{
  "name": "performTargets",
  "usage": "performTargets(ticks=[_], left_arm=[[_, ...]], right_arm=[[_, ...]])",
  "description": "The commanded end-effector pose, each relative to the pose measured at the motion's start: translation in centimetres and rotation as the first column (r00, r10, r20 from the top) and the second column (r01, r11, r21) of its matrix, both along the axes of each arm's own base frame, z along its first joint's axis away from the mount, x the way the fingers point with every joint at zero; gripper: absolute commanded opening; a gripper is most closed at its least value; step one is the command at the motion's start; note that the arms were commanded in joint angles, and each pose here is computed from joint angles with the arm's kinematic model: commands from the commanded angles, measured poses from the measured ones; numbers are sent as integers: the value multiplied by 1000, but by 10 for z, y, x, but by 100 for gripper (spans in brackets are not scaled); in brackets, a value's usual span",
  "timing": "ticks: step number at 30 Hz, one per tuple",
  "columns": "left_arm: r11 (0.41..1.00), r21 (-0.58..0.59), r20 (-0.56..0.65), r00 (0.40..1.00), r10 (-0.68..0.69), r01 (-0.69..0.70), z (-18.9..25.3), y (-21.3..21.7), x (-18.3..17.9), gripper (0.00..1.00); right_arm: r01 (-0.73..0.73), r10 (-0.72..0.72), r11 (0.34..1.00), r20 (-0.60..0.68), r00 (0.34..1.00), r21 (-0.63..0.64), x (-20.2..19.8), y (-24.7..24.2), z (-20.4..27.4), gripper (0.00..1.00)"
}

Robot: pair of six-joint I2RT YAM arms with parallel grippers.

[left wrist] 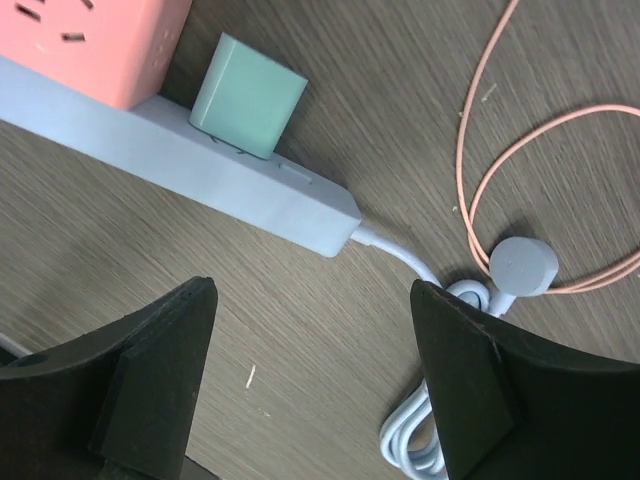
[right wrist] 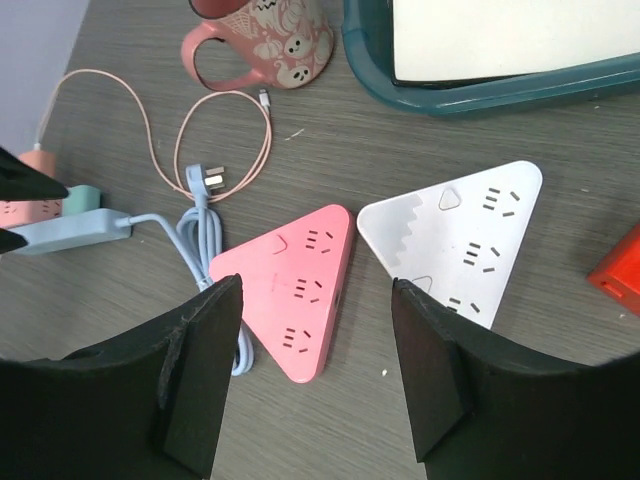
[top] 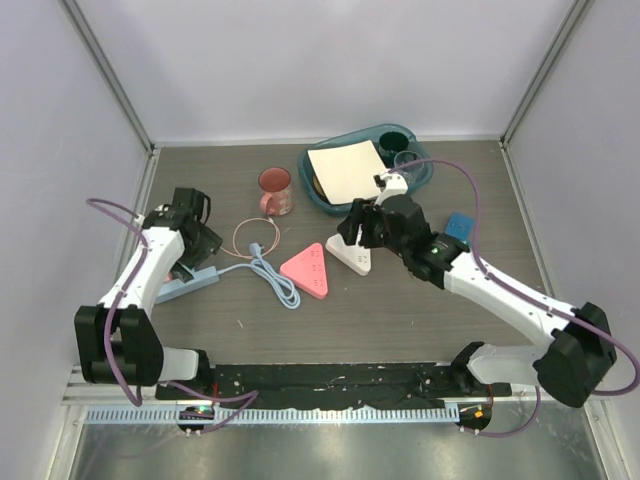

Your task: Pull the plug off the socket

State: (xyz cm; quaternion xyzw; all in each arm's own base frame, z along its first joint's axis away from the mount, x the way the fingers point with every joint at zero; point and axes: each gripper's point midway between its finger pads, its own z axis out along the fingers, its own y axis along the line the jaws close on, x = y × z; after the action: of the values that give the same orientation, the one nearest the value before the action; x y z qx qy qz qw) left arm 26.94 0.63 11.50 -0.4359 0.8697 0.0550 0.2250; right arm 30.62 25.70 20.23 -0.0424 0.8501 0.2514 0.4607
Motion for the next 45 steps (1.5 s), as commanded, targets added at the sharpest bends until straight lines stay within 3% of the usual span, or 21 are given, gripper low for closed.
performTargets(ticks=[1, 5, 10, 15, 23, 30, 31, 32, 33, 35, 40, 41, 45], left_arm=[[987, -9, 41, 986, 163, -163, 4, 7, 12, 84], [952, -7, 69, 949, 307, -307, -2, 20, 15, 88], [892, -71, -23, 895, 446, -446, -26, 32, 2, 94], [879, -84, -35, 883, 467, -469, -37, 31, 10, 94], [873, -81, -112, 874, 472, -482, -64, 25, -2, 83], [912, -100, -161, 911, 380, -398, -84, 16, -13, 55], [920, -121, -166, 921, 352, -374, -85, 12, -13, 39], [936, -144, -149, 942, 301, -322, -85, 9, -8, 30], [940, -164, -156, 948, 276, -300, -89, 4, -10, 13], [943, -225, -129, 967, 220, -244, -85, -6, -5, 0], [920, -390, 92, 996, -3, 39, -65, -42, 8, 1], [916, -391, 163, 986, -23, 86, -58, -44, 17, 4], [912, -398, 201, 979, -21, 101, -54, -47, 3, 34]], right_arm=[[-24, 24, 1000, -19, 1000, 1, -18, -10, -4, 67], [-36, 36, 999, -2, 999, 16, -28, -16, 3, 67], [-41, 41, 999, 12, 999, 9, -36, -24, 7, 67], [-49, 49, 999, 30, 998, 21, -40, -26, 14, 67], [-56, 56, 998, 18, 998, 20, -39, -23, 5, 67], [-71, 70, 997, 6, 998, 43, -38, -16, 5, 67], [-73, 73, 996, 8, 997, 46, -38, -15, 7, 67], [-76, 76, 996, 8, 997, 48, -38, -14, 8, 67], [-83, 83, 995, 6, 997, 51, -37, -12, 9, 67], [-92, 92, 994, -7, 996, 56, -37, -8, 7, 67], [-153, 158, 982, -33, 987, 111, -40, 20, 5, 67], [-155, 161, 980, -42, 986, 125, -40, 26, 4, 67], [-196, 203, 973, -43, 978, 126, -42, 55, 10, 68]])
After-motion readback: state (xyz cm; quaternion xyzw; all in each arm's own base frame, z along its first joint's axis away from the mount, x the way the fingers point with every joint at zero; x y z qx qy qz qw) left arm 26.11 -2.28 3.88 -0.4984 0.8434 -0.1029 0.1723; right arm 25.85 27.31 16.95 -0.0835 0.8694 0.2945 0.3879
